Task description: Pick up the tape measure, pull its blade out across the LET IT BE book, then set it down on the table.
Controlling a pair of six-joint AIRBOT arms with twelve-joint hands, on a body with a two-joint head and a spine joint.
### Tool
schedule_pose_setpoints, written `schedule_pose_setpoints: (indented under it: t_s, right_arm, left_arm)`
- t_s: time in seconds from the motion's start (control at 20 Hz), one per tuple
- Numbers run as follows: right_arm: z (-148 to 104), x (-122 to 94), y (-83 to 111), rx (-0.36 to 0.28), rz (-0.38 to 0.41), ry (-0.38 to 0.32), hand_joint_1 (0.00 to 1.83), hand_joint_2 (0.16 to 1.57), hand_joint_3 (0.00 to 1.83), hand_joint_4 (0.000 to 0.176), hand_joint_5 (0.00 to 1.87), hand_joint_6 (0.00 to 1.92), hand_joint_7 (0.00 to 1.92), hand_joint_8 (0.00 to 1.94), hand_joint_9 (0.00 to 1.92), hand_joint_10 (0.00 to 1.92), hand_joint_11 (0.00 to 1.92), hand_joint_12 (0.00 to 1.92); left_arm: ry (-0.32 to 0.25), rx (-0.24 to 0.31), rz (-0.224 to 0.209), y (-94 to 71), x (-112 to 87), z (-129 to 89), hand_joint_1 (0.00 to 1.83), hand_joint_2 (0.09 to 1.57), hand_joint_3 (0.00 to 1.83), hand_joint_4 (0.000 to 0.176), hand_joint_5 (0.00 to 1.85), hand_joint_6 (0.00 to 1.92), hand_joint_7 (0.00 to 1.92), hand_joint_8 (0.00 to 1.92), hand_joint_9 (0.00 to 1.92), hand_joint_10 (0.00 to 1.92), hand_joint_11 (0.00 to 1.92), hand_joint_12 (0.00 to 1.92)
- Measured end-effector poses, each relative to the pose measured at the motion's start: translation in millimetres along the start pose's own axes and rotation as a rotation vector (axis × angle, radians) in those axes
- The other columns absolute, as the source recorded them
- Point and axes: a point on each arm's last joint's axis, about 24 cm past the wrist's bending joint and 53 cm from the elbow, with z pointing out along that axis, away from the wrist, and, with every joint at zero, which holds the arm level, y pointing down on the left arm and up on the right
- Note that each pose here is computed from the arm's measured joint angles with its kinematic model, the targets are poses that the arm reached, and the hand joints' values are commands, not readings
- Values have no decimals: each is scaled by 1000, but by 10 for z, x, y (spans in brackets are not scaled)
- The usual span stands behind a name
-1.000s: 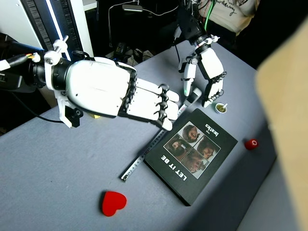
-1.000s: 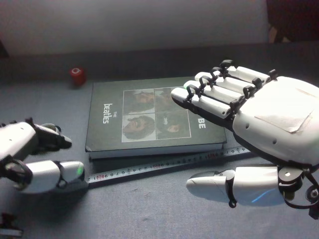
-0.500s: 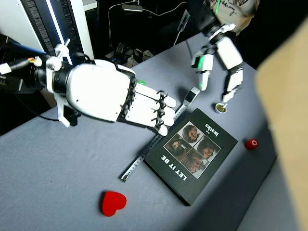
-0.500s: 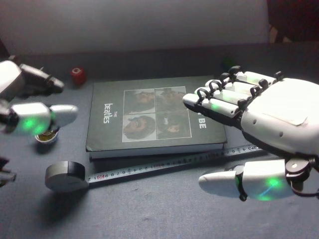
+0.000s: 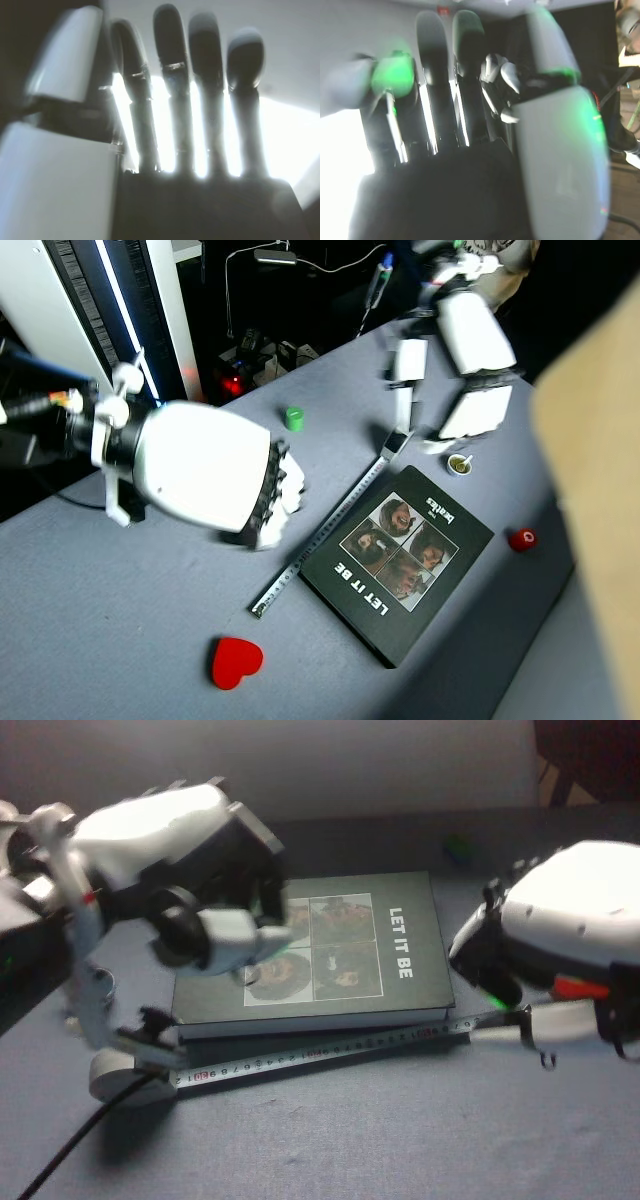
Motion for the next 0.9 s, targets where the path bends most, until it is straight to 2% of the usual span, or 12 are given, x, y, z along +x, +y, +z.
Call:
schedule_pose_setpoints:
  t_s: [0.05,0.1,0.15,0.2,0.35,0.45,0.6,0.7,0.75,0.8,0.85,0.9]
  right_arm:
    - [6,-19,-9,3,10,0,754,1217,12,0,1216,1921,1477,1941,1723,1921,1916,1921]
    - [9,4,-27,6,14,17,713,1259,0,129,1282,1921,1525,1941,1743,1921,1920,1921]
    - [11,43,-46,10,14,37,689,1288,2,167,1313,1921,1546,1941,1745,1921,1916,1921]
    - [10,75,-55,12,12,51,678,1335,17,174,1331,1921,1553,1941,1743,1921,1913,1921]
    - [14,68,-48,10,-7,46,721,1385,17,176,1305,1921,1522,1941,1728,1921,1903,1921]
    - [14,71,-49,10,-30,48,774,1382,6,176,1264,1921,1504,1941,1728,1921,1912,1921]
    - [19,89,-59,24,-2,69,830,1376,0,176,1231,1921,1499,1941,1729,1921,1914,1921]
    - [23,94,-28,15,-33,78,832,1373,0,176,1213,1921,1498,1941,1732,1921,1920,1921]
    - [23,106,-26,14,-35,83,827,1376,0,176,1209,1921,1489,1941,1734,1921,1921,1921]
    - [23,121,-14,10,-47,91,832,1380,1,176,1206,1921,1472,1941,1737,1921,1921,1921]
    - [22,136,-11,8,-54,97,866,1375,0,176,1189,1921,1450,1941,1726,1921,1921,1921]
    - [22,143,-10,8,-59,100,866,1375,0,176,1189,1921,1450,1941,1726,1921,1921,1921]
  left_arm:
    - [3,13,20,-97,35,-26,1025,1044,0,0,1043,1909,1048,1919,1131,1921,1215,1921]
    - [9,12,25,-160,99,-62,965,1061,1,0,1123,1919,1143,1921,1205,1921,1286,1921]
    - [21,-4,-3,-161,176,-107,890,1091,8,0,1199,1921,1237,1921,1294,1921,1371,1921]
    - [22,-19,-25,-161,227,-159,815,1113,10,0,1271,1921,1346,1921,1384,1921,1451,1921]
    - [0,-27,-8,-148,231,-214,703,1200,3,0,1316,1921,1420,1921,1440,1921,1511,1921]
    - [-11,-68,-30,14,255,-238,707,1214,2,0,1243,1921,1376,1921,1406,1921,1490,1921]
    - [-26,-58,-6,21,262,-270,747,1220,0,0,1106,1921,1248,1921,1290,1921,1398,1921]
    - [-2,-70,-30,104,383,-307,739,1188,6,0,1015,1921,1157,1921,1209,1921,1311,1921]
    - [4,-76,-34,126,414,-310,748,1133,0,139,975,1868,1131,1921,1185,1921,1276,1921]
    - [4,-79,-34,138,416,-312,767,1089,0,169,990,1774,1132,1871,1178,1921,1268,1921]
    - [-3,-73,-38,137,406,-314,797,1009,0,176,1031,1592,1173,1759,1206,1880,1270,1921]
    - [-6,-69,-35,124,400,-312,797,1009,0,176,1031,1592,1173,1759,1206,1880,1270,1921]
